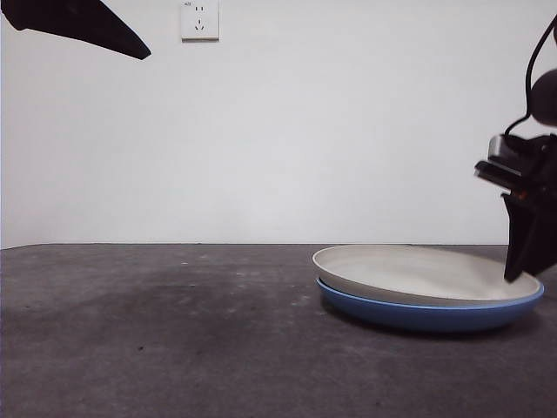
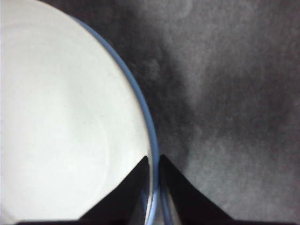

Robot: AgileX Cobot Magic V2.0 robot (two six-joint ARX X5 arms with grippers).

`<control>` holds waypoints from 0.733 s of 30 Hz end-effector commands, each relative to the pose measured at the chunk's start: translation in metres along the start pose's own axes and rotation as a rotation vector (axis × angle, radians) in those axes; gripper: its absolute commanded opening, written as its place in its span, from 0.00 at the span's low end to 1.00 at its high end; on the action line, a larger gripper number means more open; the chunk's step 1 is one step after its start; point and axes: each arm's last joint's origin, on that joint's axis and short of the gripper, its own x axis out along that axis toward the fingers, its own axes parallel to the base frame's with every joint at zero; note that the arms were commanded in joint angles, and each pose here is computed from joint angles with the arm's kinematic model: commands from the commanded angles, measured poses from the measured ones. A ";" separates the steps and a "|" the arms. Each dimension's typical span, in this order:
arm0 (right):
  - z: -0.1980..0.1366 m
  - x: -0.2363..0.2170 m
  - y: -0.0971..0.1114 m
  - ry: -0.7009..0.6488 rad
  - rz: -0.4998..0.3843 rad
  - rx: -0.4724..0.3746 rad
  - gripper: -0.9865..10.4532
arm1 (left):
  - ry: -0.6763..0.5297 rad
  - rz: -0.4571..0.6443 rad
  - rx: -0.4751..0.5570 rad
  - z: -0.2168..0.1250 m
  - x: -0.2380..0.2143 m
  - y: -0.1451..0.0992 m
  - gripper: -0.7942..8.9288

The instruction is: Pick up the white plate, put it on the blue plate, put it on desk

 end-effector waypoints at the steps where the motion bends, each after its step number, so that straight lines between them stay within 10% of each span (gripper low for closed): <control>1: 0.005 -0.015 0.008 -0.064 0.014 -0.008 0.10 | -0.008 -0.010 0.022 0.003 0.000 -0.001 0.47; 22: 0.007 -0.050 0.082 -0.246 0.187 -0.093 0.10 | -0.010 -0.010 0.023 0.003 0.000 -0.001 0.47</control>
